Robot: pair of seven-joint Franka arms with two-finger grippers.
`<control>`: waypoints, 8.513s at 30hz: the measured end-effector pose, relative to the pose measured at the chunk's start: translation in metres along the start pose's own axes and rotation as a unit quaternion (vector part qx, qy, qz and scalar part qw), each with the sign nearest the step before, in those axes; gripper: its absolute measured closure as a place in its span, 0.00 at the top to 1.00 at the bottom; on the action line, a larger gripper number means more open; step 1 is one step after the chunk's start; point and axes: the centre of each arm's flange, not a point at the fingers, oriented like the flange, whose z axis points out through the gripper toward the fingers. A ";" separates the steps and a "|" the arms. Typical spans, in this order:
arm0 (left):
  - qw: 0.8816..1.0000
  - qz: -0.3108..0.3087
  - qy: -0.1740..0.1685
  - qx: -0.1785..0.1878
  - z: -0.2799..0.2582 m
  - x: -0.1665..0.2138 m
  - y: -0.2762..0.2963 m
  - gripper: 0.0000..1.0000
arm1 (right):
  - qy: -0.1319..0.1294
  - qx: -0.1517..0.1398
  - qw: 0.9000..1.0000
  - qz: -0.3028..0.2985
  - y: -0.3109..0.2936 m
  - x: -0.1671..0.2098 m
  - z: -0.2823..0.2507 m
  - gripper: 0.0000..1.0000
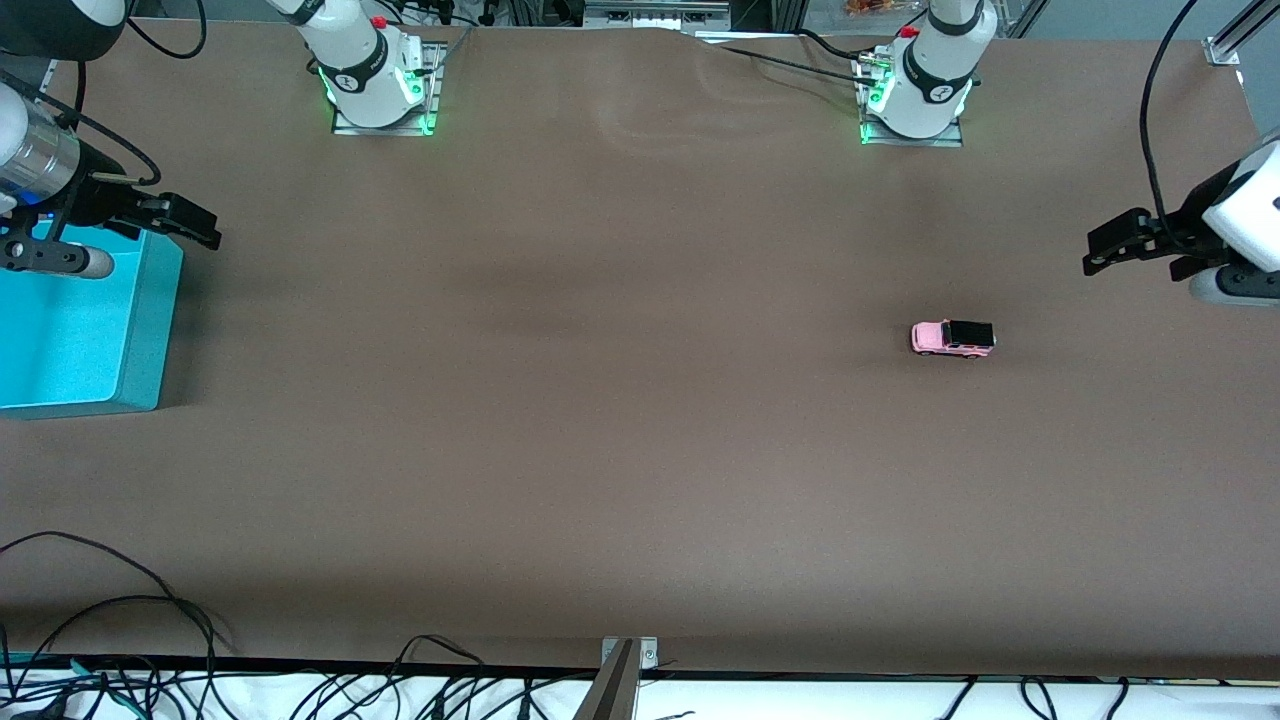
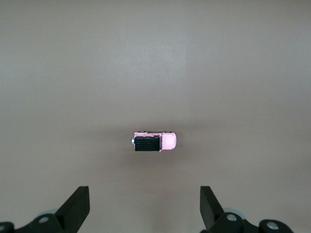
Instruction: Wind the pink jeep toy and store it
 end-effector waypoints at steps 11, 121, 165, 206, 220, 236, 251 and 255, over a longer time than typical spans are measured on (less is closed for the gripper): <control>1.000 -0.001 0.006 0.000 -0.003 0.000 -0.001 1.00 | 0.000 0.000 1.000 0.000 0.000 0.000 0.000 1.00; 0.941 -0.337 -0.003 0.003 0.226 0.040 -0.045 1.00 | -0.002 0.000 1.000 0.000 0.000 0.002 0.002 1.00; 0.685 -0.729 -0.005 0.009 0.391 -0.059 -0.017 0.91 | -0.003 -0.001 1.000 0.001 0.001 0.005 0.004 1.00; 0.680 -0.733 0.007 0.000 0.409 -0.058 -0.003 0.51 | -0.003 -0.001 1.000 0.001 0.001 0.005 0.002 1.00; 0.677 -0.736 0.009 -0.001 0.409 -0.058 -0.005 0.51 | -0.001 0.000 1.000 0.002 0.001 0.006 0.000 1.00; 0.673 -0.740 0.016 -0.003 0.409 -0.064 -0.058 0.51 | -0.002 -0.001 1.000 0.002 0.001 0.007 0.000 1.00; 0.678 -0.733 0.042 0.013 0.410 -0.069 -0.108 0.51 | -0.002 -0.001 1.000 0.002 0.000 0.007 0.001 1.00; 0.678 -0.734 0.045 0.014 0.410 -0.069 -0.117 0.51 | -0.002 -0.001 1.000 0.002 0.000 0.007 0.001 1.00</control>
